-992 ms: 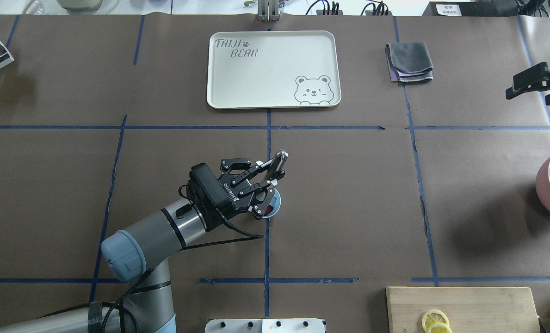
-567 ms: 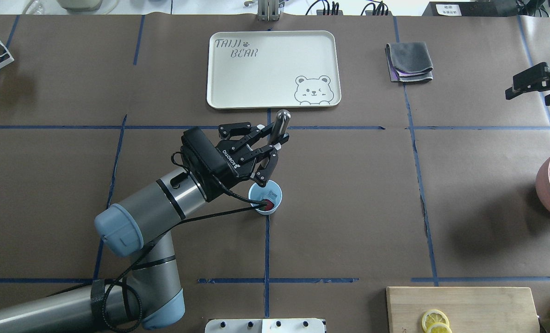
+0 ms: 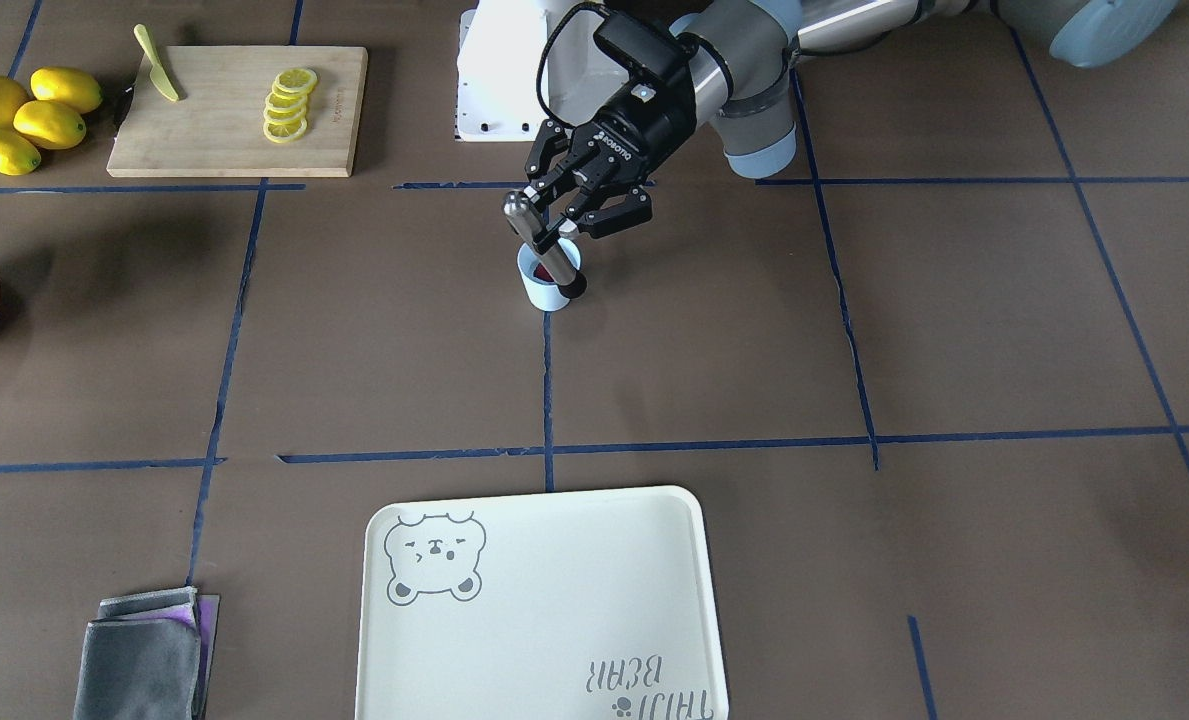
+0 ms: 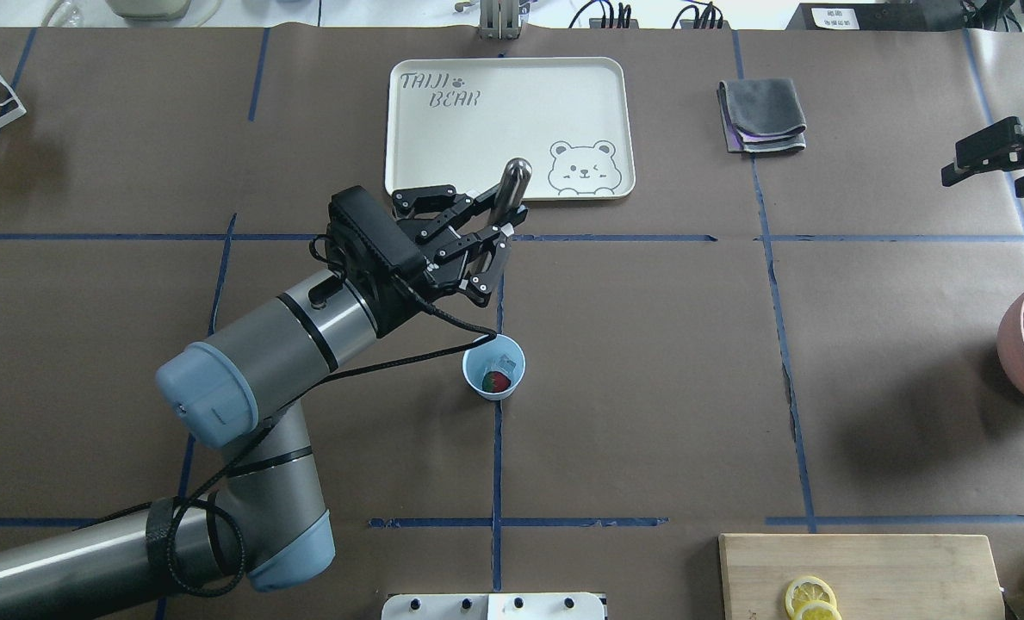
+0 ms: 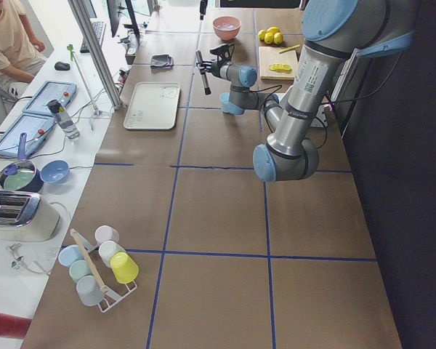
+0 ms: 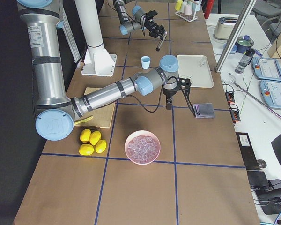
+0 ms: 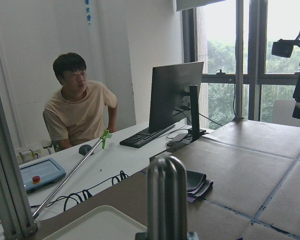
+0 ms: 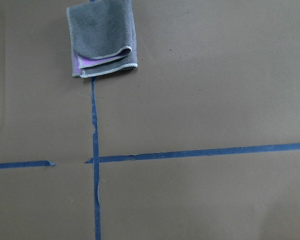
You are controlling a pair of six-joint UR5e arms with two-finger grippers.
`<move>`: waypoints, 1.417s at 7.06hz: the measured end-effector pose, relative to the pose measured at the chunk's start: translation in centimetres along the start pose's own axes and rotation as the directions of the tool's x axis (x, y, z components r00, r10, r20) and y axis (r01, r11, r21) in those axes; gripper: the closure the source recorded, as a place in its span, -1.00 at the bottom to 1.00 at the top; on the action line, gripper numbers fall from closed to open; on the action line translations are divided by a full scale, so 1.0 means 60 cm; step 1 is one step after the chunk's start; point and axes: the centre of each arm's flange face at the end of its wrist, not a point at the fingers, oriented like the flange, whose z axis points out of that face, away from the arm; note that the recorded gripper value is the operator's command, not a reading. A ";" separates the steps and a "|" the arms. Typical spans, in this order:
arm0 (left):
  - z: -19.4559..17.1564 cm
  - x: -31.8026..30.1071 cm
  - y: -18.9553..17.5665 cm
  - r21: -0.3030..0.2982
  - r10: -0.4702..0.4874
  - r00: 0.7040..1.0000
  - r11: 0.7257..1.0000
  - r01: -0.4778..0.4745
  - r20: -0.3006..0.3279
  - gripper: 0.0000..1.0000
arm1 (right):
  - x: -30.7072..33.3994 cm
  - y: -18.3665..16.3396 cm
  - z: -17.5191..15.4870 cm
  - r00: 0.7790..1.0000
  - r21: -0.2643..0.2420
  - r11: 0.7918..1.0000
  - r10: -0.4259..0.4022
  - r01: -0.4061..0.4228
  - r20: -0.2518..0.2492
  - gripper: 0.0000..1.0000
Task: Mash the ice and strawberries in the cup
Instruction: 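Lift the muddler out of the cup and move it back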
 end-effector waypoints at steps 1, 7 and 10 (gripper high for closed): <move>0.004 -0.030 0.022 -0.075 0.015 0.999 0.997 -0.012 0.044 1.00 | 0.003 0.002 0.001 1.000 -0.001 1.000 0.001 -0.001 -0.001 -0.99; -0.147 -0.502 0.157 -0.639 -0.136 0.951 0.713 0.288 0.277 1.00 | 0.018 0.009 0.006 1.000 -0.003 1.000 0.010 -0.010 -0.011 -0.99; -0.350 -0.651 0.290 -0.710 -0.192 0.847 0.473 0.522 0.496 1.00 | 0.021 0.008 0.008 1.000 -0.004 1.000 0.013 -0.013 -0.015 -0.99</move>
